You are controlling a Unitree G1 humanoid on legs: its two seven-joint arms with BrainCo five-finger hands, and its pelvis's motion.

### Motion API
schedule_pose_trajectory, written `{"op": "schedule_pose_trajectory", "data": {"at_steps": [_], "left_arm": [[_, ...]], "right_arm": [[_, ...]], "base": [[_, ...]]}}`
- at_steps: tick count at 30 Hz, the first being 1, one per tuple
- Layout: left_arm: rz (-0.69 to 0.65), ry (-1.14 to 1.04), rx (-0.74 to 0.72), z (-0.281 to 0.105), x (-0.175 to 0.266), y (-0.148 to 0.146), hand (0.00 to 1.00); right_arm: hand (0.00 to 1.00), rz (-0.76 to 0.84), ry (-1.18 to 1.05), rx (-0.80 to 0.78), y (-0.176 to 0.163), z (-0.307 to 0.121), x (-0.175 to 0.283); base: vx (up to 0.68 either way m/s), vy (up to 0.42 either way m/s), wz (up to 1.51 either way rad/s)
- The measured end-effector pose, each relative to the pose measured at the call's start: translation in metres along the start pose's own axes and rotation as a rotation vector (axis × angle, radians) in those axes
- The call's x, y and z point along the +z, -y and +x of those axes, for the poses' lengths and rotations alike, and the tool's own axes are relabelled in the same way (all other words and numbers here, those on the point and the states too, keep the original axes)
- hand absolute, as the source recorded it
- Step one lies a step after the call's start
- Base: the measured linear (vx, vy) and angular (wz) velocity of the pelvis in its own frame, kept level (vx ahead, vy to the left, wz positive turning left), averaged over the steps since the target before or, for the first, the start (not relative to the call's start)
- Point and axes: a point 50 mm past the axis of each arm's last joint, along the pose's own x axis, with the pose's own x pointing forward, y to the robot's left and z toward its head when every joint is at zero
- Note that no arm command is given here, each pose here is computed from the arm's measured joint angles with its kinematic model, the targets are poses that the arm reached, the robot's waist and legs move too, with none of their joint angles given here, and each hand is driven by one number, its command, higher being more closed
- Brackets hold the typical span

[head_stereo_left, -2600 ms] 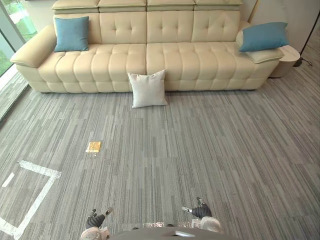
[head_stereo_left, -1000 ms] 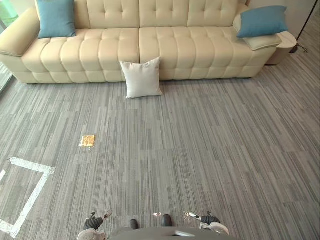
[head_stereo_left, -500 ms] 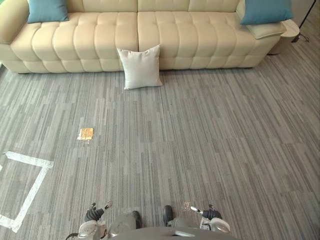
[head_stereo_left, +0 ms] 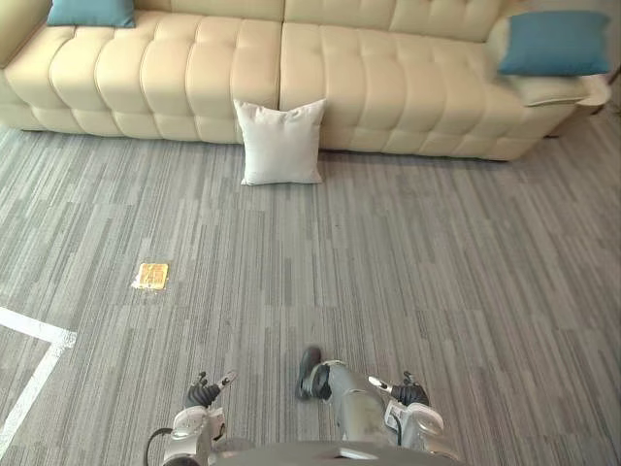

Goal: Pick up cushions and gather them together orderly.

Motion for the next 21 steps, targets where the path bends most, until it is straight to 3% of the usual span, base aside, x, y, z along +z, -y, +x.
{"op": "schedule_pose_trajectory", "data": {"at_steps": [3,4,11,21], "left_arm": [[-0.052,-0.015,-0.022,-0.003,-0.006,0.014,0.0],[-0.06,-0.031,0.01,-0.005,-0.013,0.003,0.0],[-0.137,0.021,0.045,-0.003,0.0,-0.004,0.0],[-0.142,0.088,0.065,-0.003,0.012,-0.01,0.0]], "right_arm": [[0.0,-0.004,0.036,-0.008,0.005,0.001,0.006],[0.0,-0.034,0.024,0.016,-0.001,0.0,0.002],[0.0,-0.052,-0.037,0.021,-0.002,-0.002,-0.011],[0.0,-0.025,-0.051,0.059,-0.021,-0.006,-0.016]], "base": [[0.63,-0.301,0.63],[0.46,-0.266,0.15],[0.47,-0.153,-0.08],[0.36,0.147,-0.51]]}}
